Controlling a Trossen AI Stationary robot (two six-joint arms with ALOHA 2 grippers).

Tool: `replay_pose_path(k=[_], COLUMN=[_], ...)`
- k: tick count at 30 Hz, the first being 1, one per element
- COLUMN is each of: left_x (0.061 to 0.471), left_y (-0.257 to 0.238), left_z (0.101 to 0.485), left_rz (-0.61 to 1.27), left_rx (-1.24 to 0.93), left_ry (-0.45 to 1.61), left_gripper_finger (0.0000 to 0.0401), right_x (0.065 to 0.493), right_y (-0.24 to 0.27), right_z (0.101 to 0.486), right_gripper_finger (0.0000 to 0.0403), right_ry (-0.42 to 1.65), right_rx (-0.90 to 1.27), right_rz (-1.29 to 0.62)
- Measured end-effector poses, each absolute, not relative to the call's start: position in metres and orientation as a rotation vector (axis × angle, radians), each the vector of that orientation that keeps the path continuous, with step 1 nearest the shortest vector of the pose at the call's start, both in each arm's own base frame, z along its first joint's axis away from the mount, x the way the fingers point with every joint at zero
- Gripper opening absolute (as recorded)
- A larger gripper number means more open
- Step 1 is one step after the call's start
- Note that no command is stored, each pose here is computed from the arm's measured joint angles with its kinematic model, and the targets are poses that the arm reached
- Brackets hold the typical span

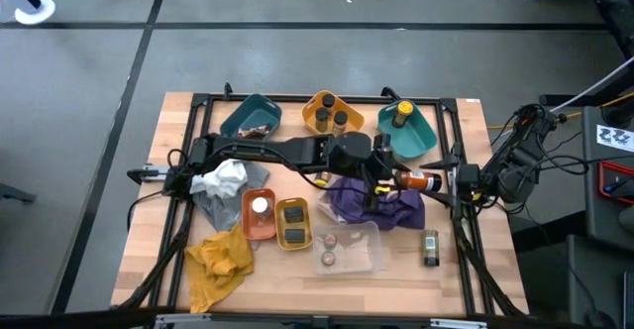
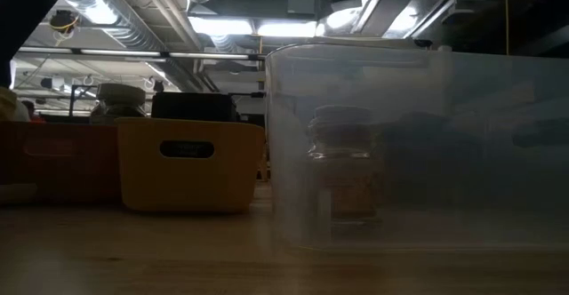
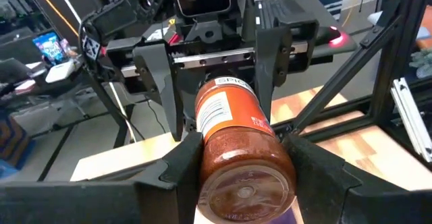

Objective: Sort spices by type
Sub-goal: Put the orange spice bottle into the yellow bin

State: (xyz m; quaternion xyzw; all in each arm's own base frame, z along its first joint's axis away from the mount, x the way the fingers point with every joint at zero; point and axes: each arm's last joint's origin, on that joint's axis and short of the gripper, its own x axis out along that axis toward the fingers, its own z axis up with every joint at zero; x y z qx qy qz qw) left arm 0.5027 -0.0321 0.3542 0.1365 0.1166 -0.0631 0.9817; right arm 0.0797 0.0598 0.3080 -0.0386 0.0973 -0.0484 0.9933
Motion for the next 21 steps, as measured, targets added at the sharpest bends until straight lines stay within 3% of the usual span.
replay_pose_path(k=[7, 15, 21], left_x=[0.5027, 0.5032, 0.5032], left_y=[-0.0341, -0.0334, -0.0334], left_z=[0.3550, 0.3568, 0.3570], left_rz=[-0.144, -0.138, -0.137], left_rx=[0.278, 0.288, 0.287], left_ry=[0.224, 0.205, 0.204], left_gripper_finger=[0.0168, 0.0168, 0.0168], right_x=[0.0801, 0.0801, 0.0804], right_y=[0.0617, 0.0620, 0.0624], right_z=[0.3090, 0.3089, 0.3104], right_gripper_finger=[0.0290, 0.0205, 0.0199], right_ry=[0.197, 0.200, 0.188], right_rx=[-0.074, -0.074, -0.063], right_rz=[-0.038, -0.029, -0.027])
